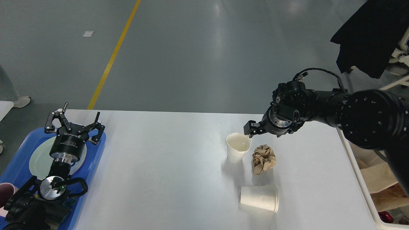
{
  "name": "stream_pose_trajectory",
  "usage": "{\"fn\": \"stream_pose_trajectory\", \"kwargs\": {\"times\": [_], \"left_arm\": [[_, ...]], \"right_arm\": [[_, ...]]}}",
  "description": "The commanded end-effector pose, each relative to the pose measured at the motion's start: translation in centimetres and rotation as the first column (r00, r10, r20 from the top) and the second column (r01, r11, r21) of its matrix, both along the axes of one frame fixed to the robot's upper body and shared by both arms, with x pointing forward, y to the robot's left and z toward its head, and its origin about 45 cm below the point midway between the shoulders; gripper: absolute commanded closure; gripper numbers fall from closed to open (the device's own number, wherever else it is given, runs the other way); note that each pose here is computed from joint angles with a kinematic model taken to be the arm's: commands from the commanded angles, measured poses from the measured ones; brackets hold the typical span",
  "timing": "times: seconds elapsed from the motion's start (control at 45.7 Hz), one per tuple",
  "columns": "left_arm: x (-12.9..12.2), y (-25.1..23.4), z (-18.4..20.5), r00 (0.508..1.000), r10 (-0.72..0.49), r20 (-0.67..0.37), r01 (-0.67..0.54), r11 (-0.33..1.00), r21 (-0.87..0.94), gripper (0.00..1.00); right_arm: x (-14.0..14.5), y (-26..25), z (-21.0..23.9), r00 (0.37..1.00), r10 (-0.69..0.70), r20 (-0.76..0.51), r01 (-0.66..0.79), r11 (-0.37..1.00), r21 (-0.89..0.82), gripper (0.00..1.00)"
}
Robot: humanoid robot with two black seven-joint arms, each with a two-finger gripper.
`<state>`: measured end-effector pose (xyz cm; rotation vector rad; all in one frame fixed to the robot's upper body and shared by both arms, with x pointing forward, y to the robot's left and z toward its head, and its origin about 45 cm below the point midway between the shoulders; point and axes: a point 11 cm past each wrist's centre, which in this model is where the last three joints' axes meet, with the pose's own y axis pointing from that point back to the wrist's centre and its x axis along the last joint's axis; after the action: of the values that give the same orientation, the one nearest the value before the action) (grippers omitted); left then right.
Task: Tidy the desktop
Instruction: 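Move the right gripper over the white paper cup farther from robot, then grasp the farther white paper cup with the right gripper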
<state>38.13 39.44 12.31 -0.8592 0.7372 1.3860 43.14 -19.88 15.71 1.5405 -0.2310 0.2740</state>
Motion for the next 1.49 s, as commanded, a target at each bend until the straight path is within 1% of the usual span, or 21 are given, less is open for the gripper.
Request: {"fn": "stream_pose_trajectory", "kwargs": {"times": [0.0,0.241,0.372,0.526,0.613,0.723,0.788,0.876,0.942,0.985,1.029,1.073,1.095,1.161,1.467], "left_arm": [[0.0,-0.1,0.0,1.000,0.000,0.000,0.000,1.000,-0.001,0.04],[0.0,0.0,0.0,1.000,0.000,0.000,0.000,1.000,0.000,0.04],[0.0,0.0,0.0,1.000,0.000,0.000,0.000,1.000,0.000,0.04],[0.0,0.0,0.0,1.000,0.000,0.000,0.000,1.000,0.000,0.04],[0.0,0.0,0.0,1.000,0.000,0.000,0.000,1.000,0.000,0.04],[0.0,-0.1,0.0,1.000,0.000,0.000,0.000,1.000,-0.001,0.04],[0.0,-0.1,0.0,1.000,0.000,0.000,0.000,1.000,-0.001,0.04],[0.0,0.0,0.0,1.000,0.000,0.000,0.000,1.000,0.000,0.04],[0.0,-0.1,0.0,1.000,0.000,0.000,0.000,1.000,-0.001,0.04],[0.0,0.0,0.0,1.000,0.000,0.000,0.000,1.000,0.000,0.04],[0.0,0.0,0.0,1.000,0.000,0.000,0.000,1.000,0.000,0.04],[0.0,-0.1,0.0,1.000,0.000,0.000,0.000,1.000,-0.001,0.04],[0.0,-0.1,0.0,1.000,0.000,0.000,0.000,1.000,-0.001,0.03],[0.0,0.0,0.0,1.000,0.000,0.000,0.000,1.000,0.000,0.04],[0.0,-0.1,0.0,1.000,0.000,0.000,0.000,1.000,-0.001,0.04]], "right_arm": [[-0.5,0.5,-1.7,1.000,-0.011,0.013,0.011,1.000,0.021,0.00],[-0.7,2.0,-1.9,1.000,-0.019,0.010,0.019,0.997,0.076,0.00],[-1.4,2.7,-3.0,1.000,-0.009,0.001,0.009,0.997,0.079,0.00],[-1.5,2.7,-4.3,0.998,-0.033,0.060,0.027,0.996,0.090,0.00],[-1.8,2.7,-4.9,0.995,-0.049,0.083,0.041,0.994,0.102,0.04],[-2.0,2.9,-5.3,0.995,-0.055,0.082,0.045,0.993,0.110,0.25],[-2.4,2.8,-5.8,0.996,-0.060,0.070,0.052,0.992,0.114,0.42],[-2.4,2.9,-5.9,0.994,-0.069,0.081,0.059,0.991,0.121,0.58],[-2.1,2.8,-5.8,0.991,-0.078,0.104,0.065,0.990,0.122,0.74],[-2.1,2.9,-5.8,0.991,-0.078,0.110,0.065,0.991,0.120,0.82],[-2.1,2.7,-5.8,0.991,-0.082,0.110,0.070,0.991,0.111,0.92],[-2.1,2.5,-5.8,0.990,-0.090,0.110,0.079,0.992,0.094,0.98],[-2.2,2.3,-5.8,0.990,-0.093,0.109,0.084,0.993,0.083,1.00],[-2.6,2.1,-6.0,0.991,-0.096,0.090,0.091,0.994,0.059,1.00],[-2.3,2.2,-5.7,0.990,-0.098,0.102,0.093,0.994,0.055,1.00]]}}
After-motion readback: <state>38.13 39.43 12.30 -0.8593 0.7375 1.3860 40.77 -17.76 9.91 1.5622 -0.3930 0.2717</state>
